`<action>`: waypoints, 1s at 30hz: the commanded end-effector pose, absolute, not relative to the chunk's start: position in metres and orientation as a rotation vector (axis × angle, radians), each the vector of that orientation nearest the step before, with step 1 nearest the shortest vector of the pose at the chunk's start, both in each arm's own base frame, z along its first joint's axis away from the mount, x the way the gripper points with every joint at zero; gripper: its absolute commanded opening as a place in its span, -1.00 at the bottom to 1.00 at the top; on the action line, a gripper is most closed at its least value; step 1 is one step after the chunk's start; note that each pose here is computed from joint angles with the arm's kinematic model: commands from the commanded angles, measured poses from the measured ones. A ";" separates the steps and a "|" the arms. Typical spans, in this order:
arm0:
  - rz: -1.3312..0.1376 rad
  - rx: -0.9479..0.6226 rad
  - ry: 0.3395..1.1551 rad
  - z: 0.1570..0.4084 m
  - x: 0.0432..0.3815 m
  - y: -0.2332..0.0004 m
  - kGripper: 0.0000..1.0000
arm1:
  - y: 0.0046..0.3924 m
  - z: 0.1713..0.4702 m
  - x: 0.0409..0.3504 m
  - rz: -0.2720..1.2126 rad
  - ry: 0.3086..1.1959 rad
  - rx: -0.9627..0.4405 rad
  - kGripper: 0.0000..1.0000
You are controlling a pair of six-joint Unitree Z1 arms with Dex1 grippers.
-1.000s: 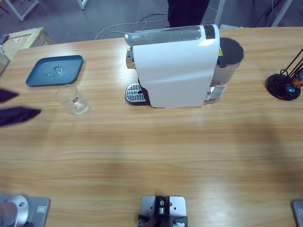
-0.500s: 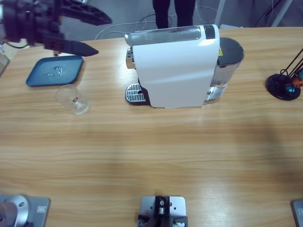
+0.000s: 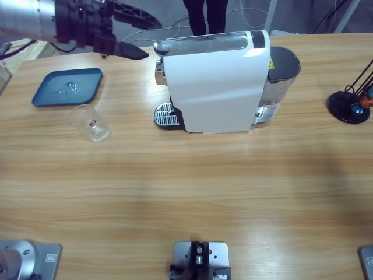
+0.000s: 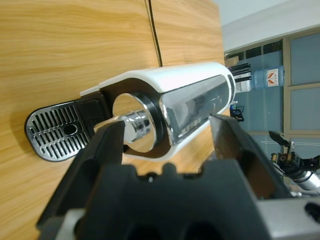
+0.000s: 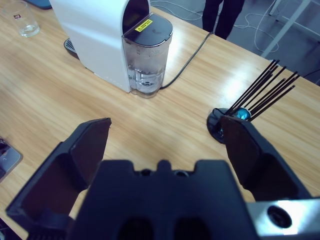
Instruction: Pour coffee
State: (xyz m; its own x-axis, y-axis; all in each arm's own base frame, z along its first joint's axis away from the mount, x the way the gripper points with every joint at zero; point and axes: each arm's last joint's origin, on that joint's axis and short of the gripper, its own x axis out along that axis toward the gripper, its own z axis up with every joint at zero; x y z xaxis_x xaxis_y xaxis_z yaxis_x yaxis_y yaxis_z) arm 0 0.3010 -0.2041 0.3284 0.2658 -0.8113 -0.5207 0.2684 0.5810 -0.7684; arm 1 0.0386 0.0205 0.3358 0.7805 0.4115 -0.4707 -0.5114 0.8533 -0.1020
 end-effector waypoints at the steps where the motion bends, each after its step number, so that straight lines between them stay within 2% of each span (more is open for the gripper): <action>1: -0.805 -0.611 1.131 0.302 0.314 -0.226 -0.03 | 0.026 0.323 0.045 0.499 0.500 -0.274 0.95; 4: -0.819 -0.606 1.109 0.302 0.317 -0.232 -0.10 | 0.026 0.323 0.045 0.499 0.500 -0.274 0.95; 6: -0.843 -0.605 1.085 0.305 0.318 -0.235 -0.24 | 0.026 0.323 0.045 0.501 0.499 -0.273 0.95; 7: -0.860 -0.606 1.075 0.306 0.318 -0.238 -0.40 | 0.026 0.323 0.045 0.501 0.498 -0.273 0.95; 9: -0.885 -0.608 1.072 0.307 0.316 -0.242 -0.91 | 0.026 0.323 0.045 0.501 0.497 -0.272 0.95; 10: -0.883 -0.620 1.082 0.306 0.315 -0.243 -1.00 | 0.026 0.323 0.045 0.501 0.497 -0.272 0.95; 15: -0.914 -0.654 1.051 0.319 0.310 -0.248 -1.00 | 0.026 0.323 0.045 0.501 0.495 -0.271 0.95; 19: -0.956 -0.796 1.134 0.334 0.308 -0.255 -1.00 | 0.026 0.323 0.045 0.501 0.494 -0.270 0.94; 22: -1.014 -0.804 1.147 0.340 0.303 -0.261 -1.00 | 0.026 0.323 0.044 0.501 0.493 -0.270 0.94; 30: -1.113 -0.820 1.091 0.382 0.288 -0.272 -1.00 | 0.026 0.323 0.045 0.500 0.495 -0.272 0.94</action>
State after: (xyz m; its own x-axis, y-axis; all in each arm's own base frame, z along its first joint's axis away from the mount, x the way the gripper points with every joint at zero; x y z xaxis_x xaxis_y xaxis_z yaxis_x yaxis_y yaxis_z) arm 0 0.3159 -0.2253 0.3256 0.2105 -0.8793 -0.4272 0.1081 0.4552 -0.8838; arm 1 0.0394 0.0211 0.3336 0.7811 0.4121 -0.4692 -0.5113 0.8534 -0.1017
